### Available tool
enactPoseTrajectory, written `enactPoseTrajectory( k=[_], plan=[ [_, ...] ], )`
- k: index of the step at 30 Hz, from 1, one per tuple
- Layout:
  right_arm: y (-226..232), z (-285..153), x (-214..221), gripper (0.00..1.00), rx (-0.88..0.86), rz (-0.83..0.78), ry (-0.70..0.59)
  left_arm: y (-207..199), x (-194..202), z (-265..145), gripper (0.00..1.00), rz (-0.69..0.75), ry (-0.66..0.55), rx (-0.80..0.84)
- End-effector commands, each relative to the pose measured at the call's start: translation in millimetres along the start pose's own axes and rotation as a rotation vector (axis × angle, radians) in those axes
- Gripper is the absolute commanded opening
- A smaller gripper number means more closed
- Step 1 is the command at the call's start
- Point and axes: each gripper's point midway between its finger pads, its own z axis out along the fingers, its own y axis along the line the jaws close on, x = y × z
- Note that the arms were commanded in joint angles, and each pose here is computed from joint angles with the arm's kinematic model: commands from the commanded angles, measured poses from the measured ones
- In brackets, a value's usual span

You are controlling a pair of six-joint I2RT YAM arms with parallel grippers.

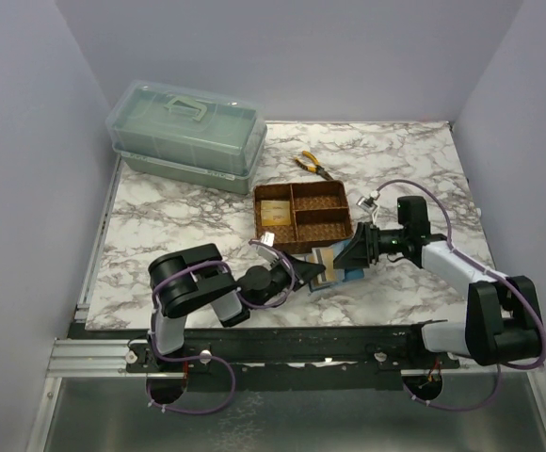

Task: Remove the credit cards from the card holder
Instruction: Remove the credit card from the card holder.

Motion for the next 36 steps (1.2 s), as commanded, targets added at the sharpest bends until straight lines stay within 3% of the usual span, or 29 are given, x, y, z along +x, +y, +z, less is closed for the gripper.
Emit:
enactPoseTrajectory(
  k=[1,7,13,24,36],
  plan=[
    [-13.6,7.5,0.9,0.71,0.099,-0.016,0.006,-33.7,-10.2,7.2,0.0,-0.016,-0.067,0.142],
    [-15.1,6.0,-9.4,0.71,0.158,-0.038,-0.006,-26.8,-10.1,6.4,0.0,-0.023,-0.075,0.132],
    [30.2,4.9,-10.2,0.72,0.023,-0.179,-0.03,-13.7,-8.7,7.0,0.0,-0.028,-0.079,0.07],
    [-43.8,17.5,4.2,0.67,0.257,0.02,0.04,-17.5,-9.9,11.5,0.0,-0.008,-0.103,0.052],
    [-65.2,12.9,2.1,0.7,0.368,0.057,0.023,-31.4,-14.4,1.4,0.0,-0.009,-0.119,0.131]
  ],
)
